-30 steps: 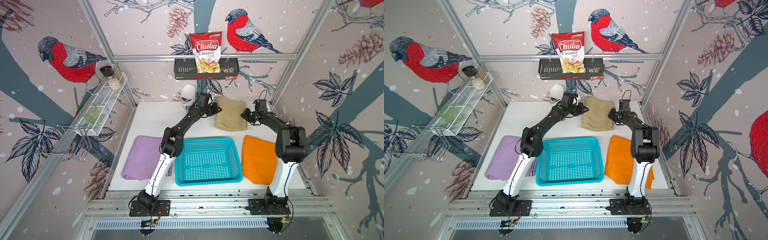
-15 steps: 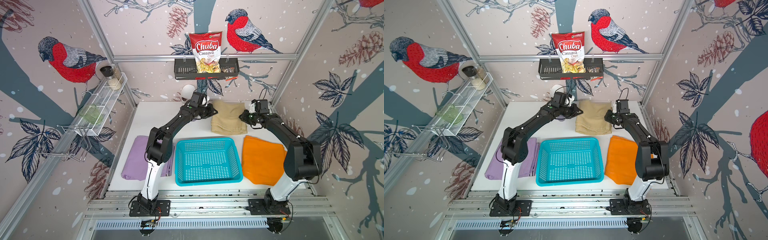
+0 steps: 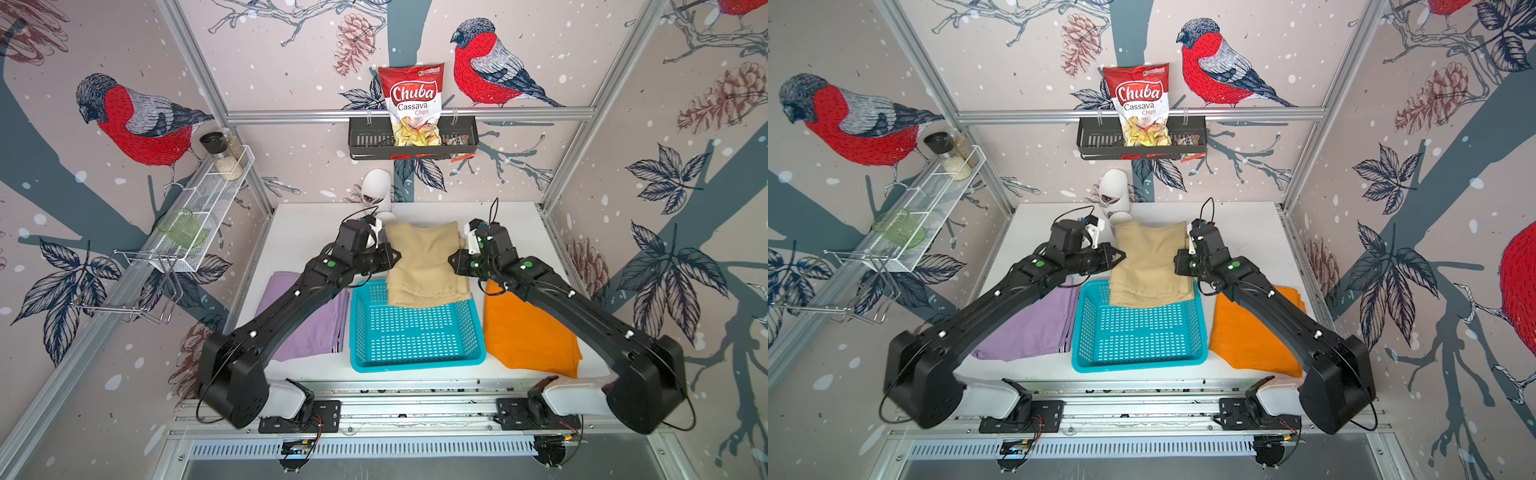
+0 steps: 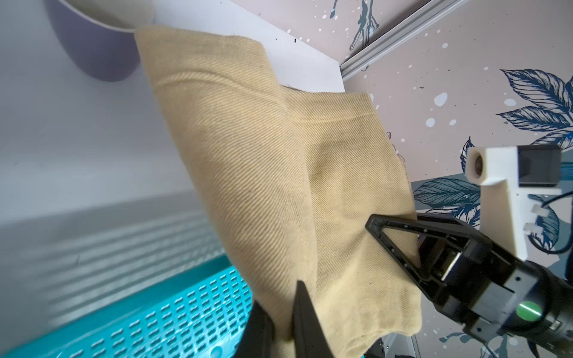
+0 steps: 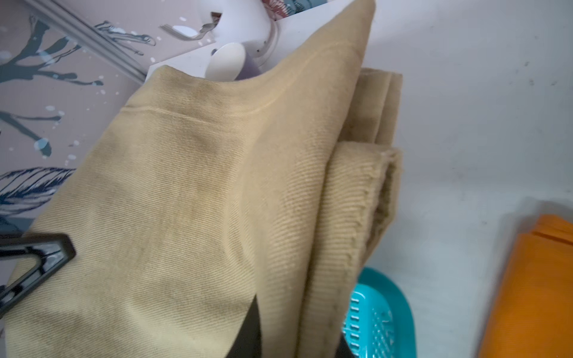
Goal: Put the folded long pants in the basket
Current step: Place the long pant in the basket, then move the basket to the center of the board.
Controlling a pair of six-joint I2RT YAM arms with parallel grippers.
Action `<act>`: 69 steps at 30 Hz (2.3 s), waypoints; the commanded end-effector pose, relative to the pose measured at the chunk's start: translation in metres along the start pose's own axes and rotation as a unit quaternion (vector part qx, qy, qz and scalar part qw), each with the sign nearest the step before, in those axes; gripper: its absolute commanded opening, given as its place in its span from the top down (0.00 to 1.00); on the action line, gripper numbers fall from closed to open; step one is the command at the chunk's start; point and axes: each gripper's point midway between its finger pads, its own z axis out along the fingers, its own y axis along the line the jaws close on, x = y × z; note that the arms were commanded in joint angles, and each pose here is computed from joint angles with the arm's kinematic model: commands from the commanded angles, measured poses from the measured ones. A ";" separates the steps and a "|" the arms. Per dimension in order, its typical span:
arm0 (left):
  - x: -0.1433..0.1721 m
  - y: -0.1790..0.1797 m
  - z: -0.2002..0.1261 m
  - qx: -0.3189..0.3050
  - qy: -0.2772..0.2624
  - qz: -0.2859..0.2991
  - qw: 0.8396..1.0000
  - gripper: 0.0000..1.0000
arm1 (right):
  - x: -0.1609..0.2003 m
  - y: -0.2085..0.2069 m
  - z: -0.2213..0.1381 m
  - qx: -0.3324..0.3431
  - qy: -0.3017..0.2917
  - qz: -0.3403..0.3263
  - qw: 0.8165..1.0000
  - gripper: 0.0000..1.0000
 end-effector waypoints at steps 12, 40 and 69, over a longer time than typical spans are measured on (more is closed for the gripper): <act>0.107 0.054 -0.028 -0.075 0.035 -0.035 0.996 1.00 | 0.105 0.036 -0.009 0.002 0.059 0.016 0.998 1.00; 0.169 0.143 -0.007 -0.270 0.139 0.007 0.953 1.00 | 0.171 -0.063 0.048 0.146 0.164 0.065 0.973 1.00; -0.006 0.031 0.006 -0.125 -0.070 -0.009 0.990 0.04 | 0.095 -0.080 0.013 0.143 0.074 0.022 0.987 0.52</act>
